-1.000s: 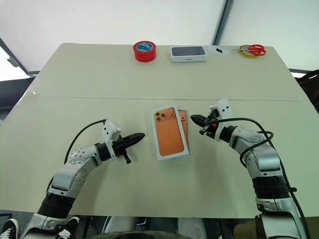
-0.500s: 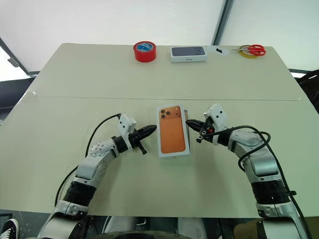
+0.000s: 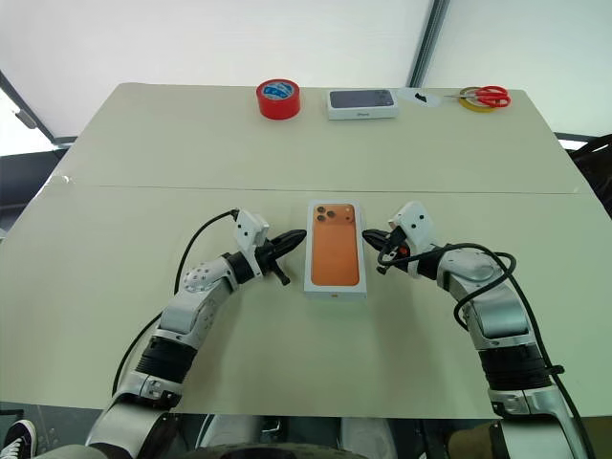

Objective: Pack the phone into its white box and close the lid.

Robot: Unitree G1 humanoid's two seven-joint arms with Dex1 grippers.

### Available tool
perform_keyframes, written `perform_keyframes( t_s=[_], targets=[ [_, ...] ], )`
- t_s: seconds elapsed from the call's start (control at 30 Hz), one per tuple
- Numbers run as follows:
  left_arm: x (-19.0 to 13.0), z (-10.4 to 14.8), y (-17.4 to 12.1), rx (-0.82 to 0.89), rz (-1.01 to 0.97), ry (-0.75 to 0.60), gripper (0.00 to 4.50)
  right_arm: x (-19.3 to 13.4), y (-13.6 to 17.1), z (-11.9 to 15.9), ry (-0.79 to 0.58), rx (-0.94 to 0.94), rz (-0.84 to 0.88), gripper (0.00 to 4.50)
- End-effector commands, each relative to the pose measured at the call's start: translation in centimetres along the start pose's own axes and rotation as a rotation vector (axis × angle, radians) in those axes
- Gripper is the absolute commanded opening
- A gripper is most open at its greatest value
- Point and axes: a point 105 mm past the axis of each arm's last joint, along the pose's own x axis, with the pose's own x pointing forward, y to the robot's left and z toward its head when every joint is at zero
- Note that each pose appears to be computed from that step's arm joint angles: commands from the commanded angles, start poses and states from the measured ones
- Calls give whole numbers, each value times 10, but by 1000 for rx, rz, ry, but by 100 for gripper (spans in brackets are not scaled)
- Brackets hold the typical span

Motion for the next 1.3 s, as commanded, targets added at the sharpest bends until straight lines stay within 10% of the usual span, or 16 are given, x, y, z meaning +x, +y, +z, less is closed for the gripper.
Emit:
perform_keyframes(
  t_s=[0.03,0.73,1.03,1.3],
  targets=[
    [6,11,-4,47,-27,-31,0,0,-5,12,-39,-45,-17,6],
    [8,13,0,44,-15,-32,0,-5,-28,6,10,-154,-75,6],
    [33,66,-3,-59,-55,-135,0,-10,5,38,-160,-1,168,6],
    [45,-14,-11,55,-114,274,0,-7,33,-12,71,-145,268,6]
  ],
)
